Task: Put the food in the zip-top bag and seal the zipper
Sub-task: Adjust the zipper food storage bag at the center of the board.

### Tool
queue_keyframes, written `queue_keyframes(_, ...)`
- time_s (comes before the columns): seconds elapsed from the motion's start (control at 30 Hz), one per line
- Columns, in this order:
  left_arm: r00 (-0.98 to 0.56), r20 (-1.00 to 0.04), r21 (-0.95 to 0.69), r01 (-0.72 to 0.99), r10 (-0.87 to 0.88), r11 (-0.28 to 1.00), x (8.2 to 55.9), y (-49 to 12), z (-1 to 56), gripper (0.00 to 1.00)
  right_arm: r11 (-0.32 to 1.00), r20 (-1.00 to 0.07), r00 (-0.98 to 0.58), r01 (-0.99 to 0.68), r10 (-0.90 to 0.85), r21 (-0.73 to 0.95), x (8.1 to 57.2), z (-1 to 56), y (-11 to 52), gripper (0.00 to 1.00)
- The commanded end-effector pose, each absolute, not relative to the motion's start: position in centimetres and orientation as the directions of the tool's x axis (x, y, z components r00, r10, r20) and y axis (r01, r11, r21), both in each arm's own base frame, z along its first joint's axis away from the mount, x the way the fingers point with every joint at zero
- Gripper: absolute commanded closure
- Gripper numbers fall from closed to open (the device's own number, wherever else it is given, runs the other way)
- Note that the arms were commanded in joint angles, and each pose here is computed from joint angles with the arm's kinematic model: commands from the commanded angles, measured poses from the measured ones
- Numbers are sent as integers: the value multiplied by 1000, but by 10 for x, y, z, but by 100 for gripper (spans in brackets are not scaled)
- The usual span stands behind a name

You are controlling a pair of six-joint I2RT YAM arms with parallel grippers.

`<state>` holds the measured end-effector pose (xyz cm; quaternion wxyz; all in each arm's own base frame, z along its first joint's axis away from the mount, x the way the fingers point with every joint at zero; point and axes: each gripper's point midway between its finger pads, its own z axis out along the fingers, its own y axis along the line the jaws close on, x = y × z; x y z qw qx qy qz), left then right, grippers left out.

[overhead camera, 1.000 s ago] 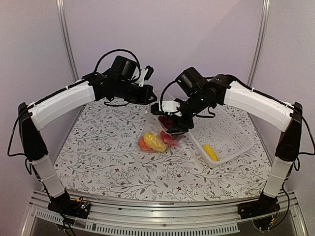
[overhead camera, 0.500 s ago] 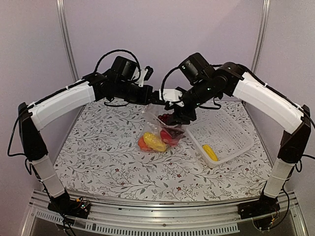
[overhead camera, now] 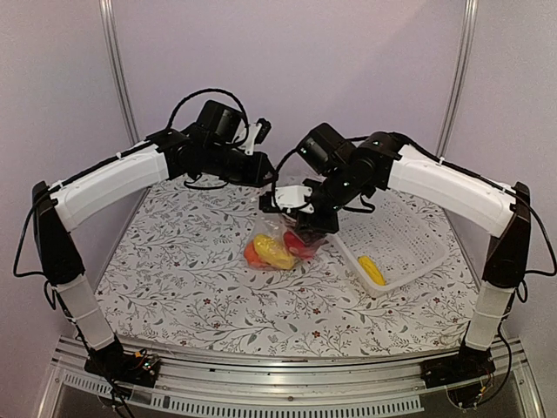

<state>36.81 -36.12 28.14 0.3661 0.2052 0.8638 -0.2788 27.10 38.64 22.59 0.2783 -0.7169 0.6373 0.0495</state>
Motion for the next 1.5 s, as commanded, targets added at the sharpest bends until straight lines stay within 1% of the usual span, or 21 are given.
queue_keyframes(0.0, -639, -755, -316, 550, 146, 773, 366, -345, 294, 80, 26, -496, 199, -912, -845, -410, 284, 260, 398, 95)
queue_keyframes(0.03, -642, -751, -308, 548, 154, 778, 365, -344, 293, 79, 36, -517, 208, -906, -831, -422, 284, 270, 400, 99)
queue_keyframes(0.13, -637, -751, -272, 538, 174, 798, 362, -334, 295, 83, 51, -577, 247, -892, -779, -450, 280, 300, 404, 100)
queue_keyframes(0.17, -630, -756, -259, 535, 176, 804, 362, -330, 298, 86, 50, -587, 256, -890, -768, -454, 278, 306, 404, 100)
queue_keyframes(0.27, -612, -770, -233, 532, 180, 814, 362, -324, 303, 100, 46, -597, 267, -889, -757, -456, 275, 311, 403, 100)
queue_keyframes(0.47, -588, -793, -244, 544, 158, 803, 363, -327, 323, 100, 37, -599, 257, -901, -758, -433, 273, 303, 405, 100)
queue_keyframes(0.57, -567, -813, -254, 555, 137, 792, 364, -330, 336, 100, 43, -613, 260, -900, -746, -434, 271, 310, 405, 100)
queue_keyframes(0.67, -566, -811, -241, 555, 149, 796, 367, -331, 328, 100, 47, -620, 269, -895, -737, -444, 271, 314, 405, 100)
queue_keyframes(0.73, -586, -794, -239, 550, 165, 800, 369, -333, 316, 100, 47, -614, 266, -894, -743, -445, 272, 310, 404, 97)
queue_keyframes(0.9, -605, -777, -255, 552, 171, 794, 369, -337, 309, 100, 44, -594, 240, -905, -768, -423, 272, 298, 402, 84)
queue_keyframes(1.0, -597, -784, -237, 543, 172, 805, 372, -333, 310, 100, 44, -621, 249, -908, -743, -417, 265, 313, 400, 70)
queue_keyframes(1.1, -592, -788, -233, 542, 170, 807, 374, -332, 311, 100, 63, -675, 262, -907, -690, -417, 259, 344, 393, 50)
queue_keyframes(1.17, -592, -788, -235, 542, 168, 807, 375, -333, 310, 100, 101, -726, 249, -910, -641, -402, 263, 370, 380, 44)
queue_keyframes(1.3, -591, -790, -243, 547, 164, 801, 376, -335, 311, 100, 208, -775, 160, -913, -611, -351, 288, 387, 342, 43)
queue_keyframes(1.47, -592, -788, -243, 551, 168, 798, 377, -337, 309, 100, 330, -792, 4, -908, -611, -259, 319, 368, 292, 42)
